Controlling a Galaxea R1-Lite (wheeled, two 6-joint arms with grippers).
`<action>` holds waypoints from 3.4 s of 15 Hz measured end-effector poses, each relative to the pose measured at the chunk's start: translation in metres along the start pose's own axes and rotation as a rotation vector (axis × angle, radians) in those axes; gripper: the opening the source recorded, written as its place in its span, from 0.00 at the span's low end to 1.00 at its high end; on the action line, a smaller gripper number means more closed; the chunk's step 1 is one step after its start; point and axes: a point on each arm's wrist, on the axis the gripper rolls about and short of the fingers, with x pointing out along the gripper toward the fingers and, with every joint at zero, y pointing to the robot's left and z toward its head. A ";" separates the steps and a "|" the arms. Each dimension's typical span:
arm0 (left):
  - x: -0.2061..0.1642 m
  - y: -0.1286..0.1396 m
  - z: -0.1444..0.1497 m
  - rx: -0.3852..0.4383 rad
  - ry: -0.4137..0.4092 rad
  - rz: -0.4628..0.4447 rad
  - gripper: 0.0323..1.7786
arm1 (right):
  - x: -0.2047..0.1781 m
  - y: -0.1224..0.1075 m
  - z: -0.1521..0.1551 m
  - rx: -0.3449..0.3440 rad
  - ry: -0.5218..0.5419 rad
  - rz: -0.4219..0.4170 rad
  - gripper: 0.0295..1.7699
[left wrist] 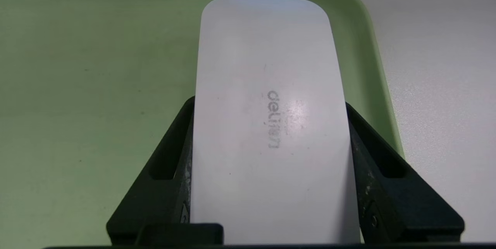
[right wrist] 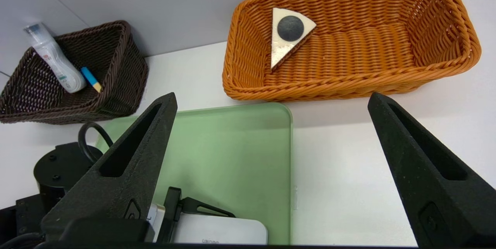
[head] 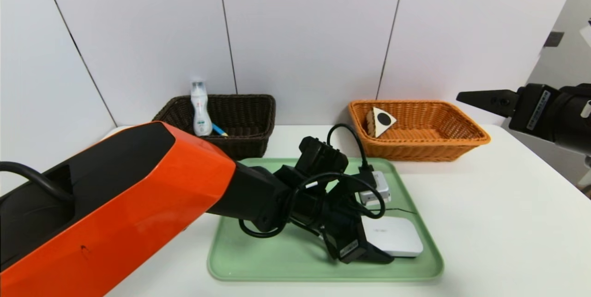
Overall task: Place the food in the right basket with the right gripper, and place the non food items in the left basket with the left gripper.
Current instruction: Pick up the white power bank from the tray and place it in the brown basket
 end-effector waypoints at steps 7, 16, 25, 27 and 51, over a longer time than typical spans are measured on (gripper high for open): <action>-0.016 0.000 0.029 -0.017 -0.003 0.052 0.60 | 0.003 0.000 -0.001 0.001 0.002 0.000 0.96; -0.101 0.032 0.148 -0.033 -0.194 0.430 0.60 | 0.002 -0.004 -0.001 0.007 0.003 -0.018 0.96; -0.222 0.062 0.128 -0.321 -0.155 0.918 0.60 | 0.004 -0.004 0.000 0.008 0.011 -0.011 0.96; -0.240 0.064 0.121 -0.352 -0.131 0.994 0.60 | 0.004 -0.004 0.000 0.008 0.011 -0.013 0.96; -0.258 0.112 0.013 -0.595 0.098 1.102 0.60 | 0.009 -0.010 -0.005 0.010 0.045 -0.066 0.96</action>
